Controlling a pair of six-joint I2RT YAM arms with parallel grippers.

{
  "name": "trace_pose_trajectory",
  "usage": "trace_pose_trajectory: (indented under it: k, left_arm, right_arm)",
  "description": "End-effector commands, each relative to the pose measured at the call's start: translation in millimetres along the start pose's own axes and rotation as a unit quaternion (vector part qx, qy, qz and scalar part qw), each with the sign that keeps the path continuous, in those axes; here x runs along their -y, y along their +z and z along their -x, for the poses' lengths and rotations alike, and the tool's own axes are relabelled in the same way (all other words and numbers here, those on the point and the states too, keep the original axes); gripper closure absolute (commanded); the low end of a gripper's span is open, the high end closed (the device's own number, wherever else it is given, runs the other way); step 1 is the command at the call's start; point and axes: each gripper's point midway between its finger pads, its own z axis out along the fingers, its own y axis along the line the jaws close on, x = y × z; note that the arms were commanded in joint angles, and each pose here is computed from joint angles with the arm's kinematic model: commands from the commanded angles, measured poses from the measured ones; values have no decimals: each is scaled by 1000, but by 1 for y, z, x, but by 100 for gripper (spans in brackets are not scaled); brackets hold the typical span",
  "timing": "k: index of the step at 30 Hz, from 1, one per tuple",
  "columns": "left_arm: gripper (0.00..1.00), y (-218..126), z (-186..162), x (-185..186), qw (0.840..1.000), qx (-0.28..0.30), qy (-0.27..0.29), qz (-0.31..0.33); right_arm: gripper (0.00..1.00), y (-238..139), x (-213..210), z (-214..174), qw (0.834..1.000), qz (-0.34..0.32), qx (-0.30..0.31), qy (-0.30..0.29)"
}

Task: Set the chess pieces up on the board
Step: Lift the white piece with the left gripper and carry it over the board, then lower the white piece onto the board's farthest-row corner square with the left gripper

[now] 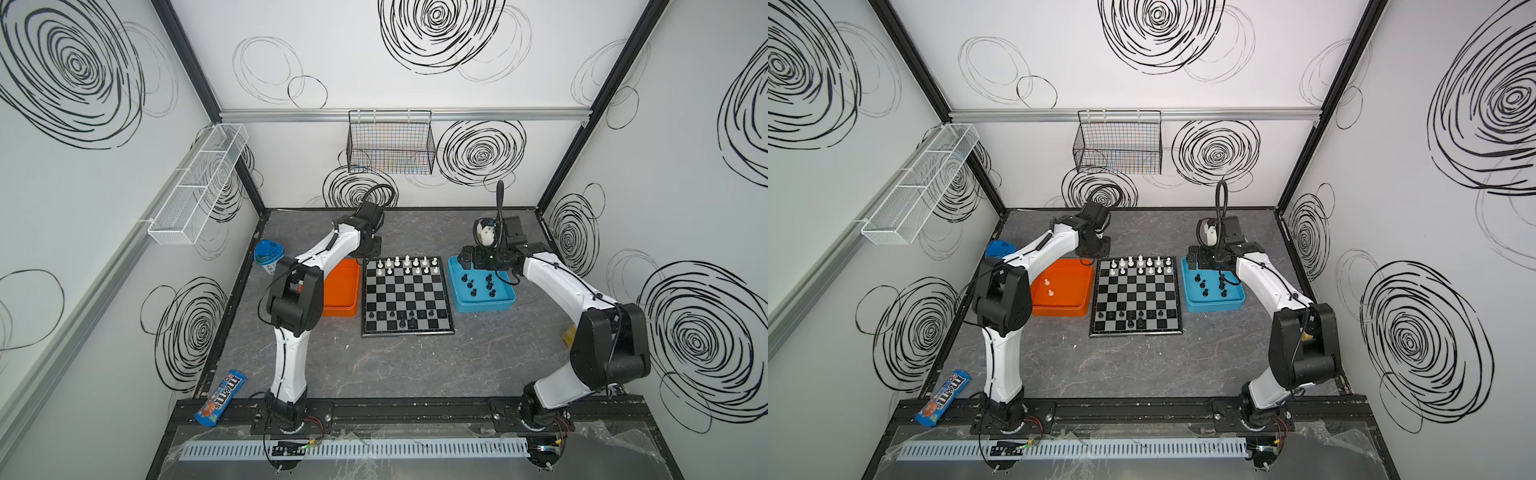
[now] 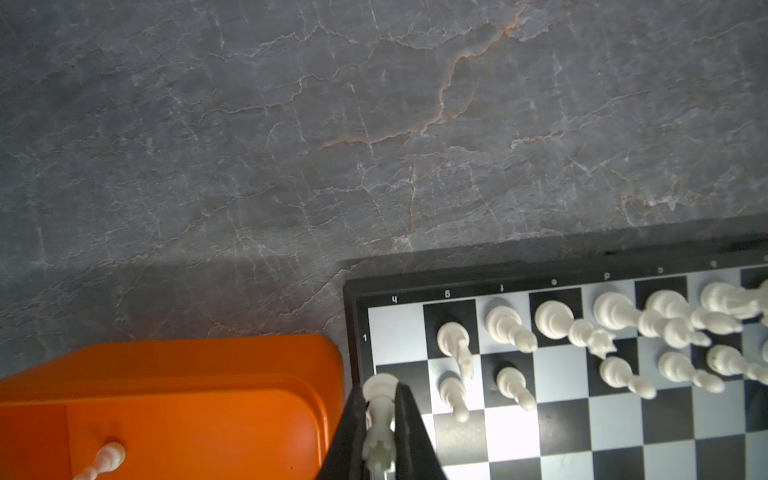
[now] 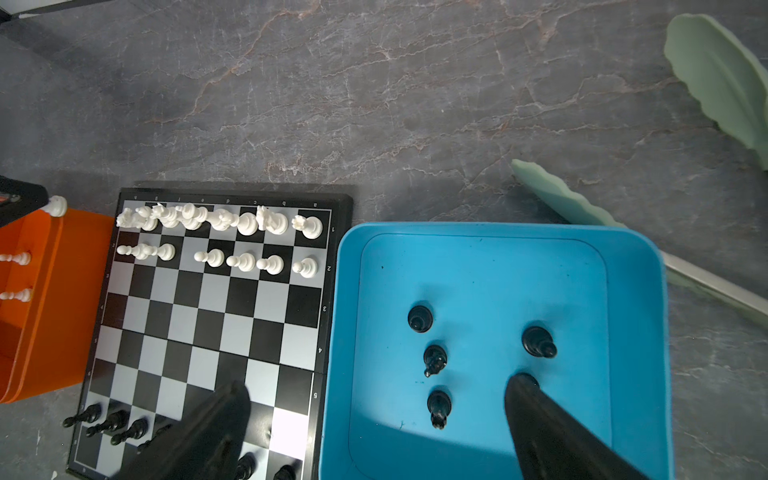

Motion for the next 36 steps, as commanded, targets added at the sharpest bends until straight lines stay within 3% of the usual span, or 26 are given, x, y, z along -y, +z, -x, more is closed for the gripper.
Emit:
trace_pose_trajectory:
  k: [1, 36]
  left_arm:
    - [86, 11, 0, 6, 1000, -11, 7, -3]
    - [83, 40, -21, 9, 998, -58, 19, -1]
  right_arm:
    - [0, -7, 0, 9, 1000, 5, 21, -5]
    - [0, -2, 5, 7, 1000, 7, 18, 4]
